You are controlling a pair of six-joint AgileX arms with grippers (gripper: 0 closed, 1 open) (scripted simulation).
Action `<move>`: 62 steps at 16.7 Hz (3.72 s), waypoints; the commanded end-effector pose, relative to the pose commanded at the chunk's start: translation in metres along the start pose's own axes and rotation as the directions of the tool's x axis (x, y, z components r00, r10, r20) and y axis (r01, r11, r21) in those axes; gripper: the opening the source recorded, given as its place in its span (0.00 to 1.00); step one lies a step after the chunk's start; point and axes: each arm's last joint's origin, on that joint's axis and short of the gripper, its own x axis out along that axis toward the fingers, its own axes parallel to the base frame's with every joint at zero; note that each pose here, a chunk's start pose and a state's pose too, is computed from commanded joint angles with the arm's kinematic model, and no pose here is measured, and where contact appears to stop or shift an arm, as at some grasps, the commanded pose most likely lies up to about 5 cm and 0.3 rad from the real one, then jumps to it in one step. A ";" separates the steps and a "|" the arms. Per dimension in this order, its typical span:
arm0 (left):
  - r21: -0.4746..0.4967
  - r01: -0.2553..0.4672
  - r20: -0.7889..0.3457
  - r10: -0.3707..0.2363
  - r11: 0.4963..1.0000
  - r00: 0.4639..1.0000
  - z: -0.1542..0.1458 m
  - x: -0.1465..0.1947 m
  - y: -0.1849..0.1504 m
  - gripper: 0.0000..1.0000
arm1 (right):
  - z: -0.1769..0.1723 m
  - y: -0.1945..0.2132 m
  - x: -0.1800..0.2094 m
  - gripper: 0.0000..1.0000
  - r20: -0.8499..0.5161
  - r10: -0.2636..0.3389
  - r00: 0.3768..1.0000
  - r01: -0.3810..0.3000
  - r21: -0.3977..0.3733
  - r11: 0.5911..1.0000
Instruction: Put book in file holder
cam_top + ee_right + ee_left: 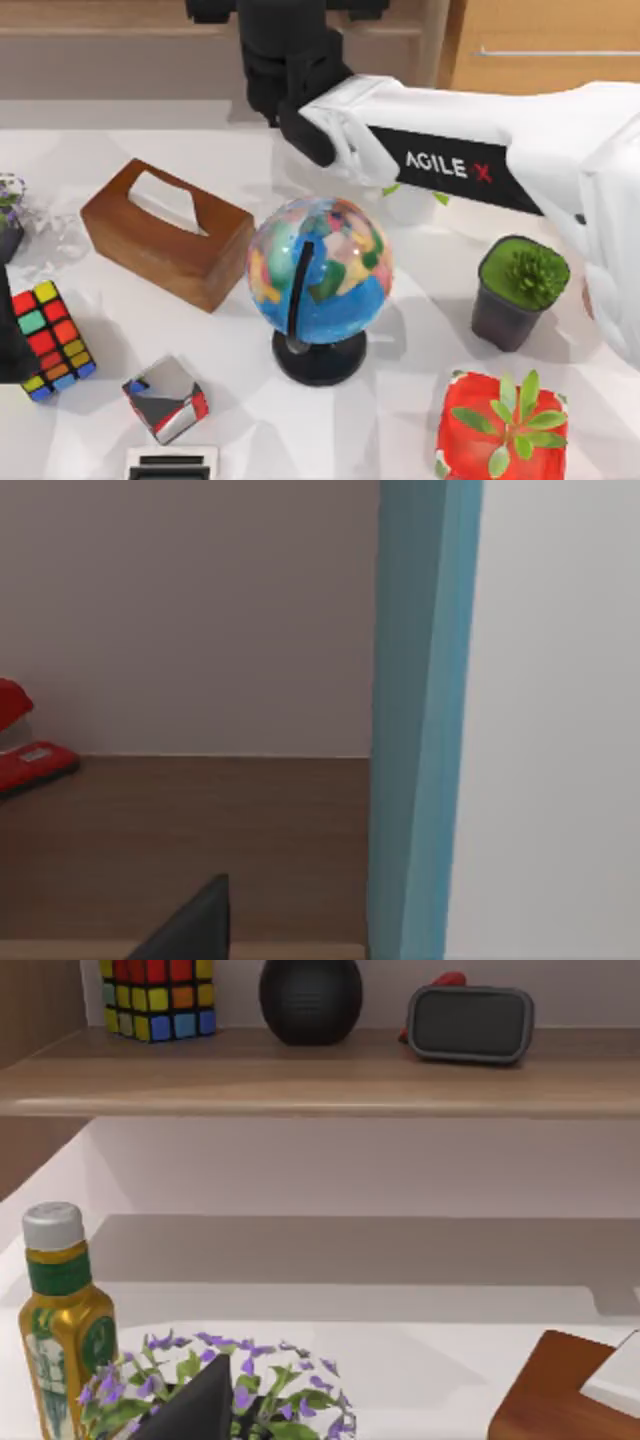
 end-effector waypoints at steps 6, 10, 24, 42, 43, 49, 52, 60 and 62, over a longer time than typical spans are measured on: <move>0.000 0.000 0.000 0.000 1.000 1.000 0.000 0.000 0.000 1.00 | 0.000 0.000 0.007 1.00 0.000 0.000 1.000 0.000 0.000 1.000; 0.000 0.000 0.000 0.000 1.000 1.000 0.000 0.000 0.000 1.00 | 0.000 0.000 0.007 0.70 0.000 0.000 1.000 0.000 0.000 1.000; 0.000 0.000 0.000 0.000 1.000 1.000 0.000 0.000 0.000 1.00 | 0.000 0.000 0.007 0.00 0.000 0.000 1.000 0.000 0.000 1.000; 0.000 0.000 0.000 0.000 1.000 1.000 0.000 0.000 0.000 1.00 | 0.025 -0.004 -0.003 0.00 -0.002 0.042 0.999 -0.042 0.018 0.999; 0.000 0.000 0.000 0.000 1.000 1.000 0.000 0.000 0.000 1.00 | 0.029 -0.007 -0.008 0.00 -0.009 0.065 0.998 -0.065 0.023 0.998; 0.000 0.000 0.000 0.000 1.000 1.000 0.000 0.000 0.000 1.00 | 0.049 -0.039 -0.056 0.00 -0.086 0.258 0.962 -0.252 0.082 0.964; 0.000 0.000 0.000 0.000 1.000 1.000 0.000 0.000 0.000 1.00 | 0.058 -0.069 -0.087 0.00 -0.126 0.366 0.922 -0.346 0.152 0.926; 0.000 0.000 0.000 0.000 1.000 1.000 0.000 0.000 0.000 1.00 | 0.078 -0.192 -0.144 0.00 -0.096 0.491 0.866 -0.402 0.450 0.798; 0.000 0.000 0.000 0.000 1.000 1.000 0.000 0.000 0.000 1.00 | 0.077 -0.230 -0.148 0.00 -0.078 0.456 0.887 -0.350 0.530 0.772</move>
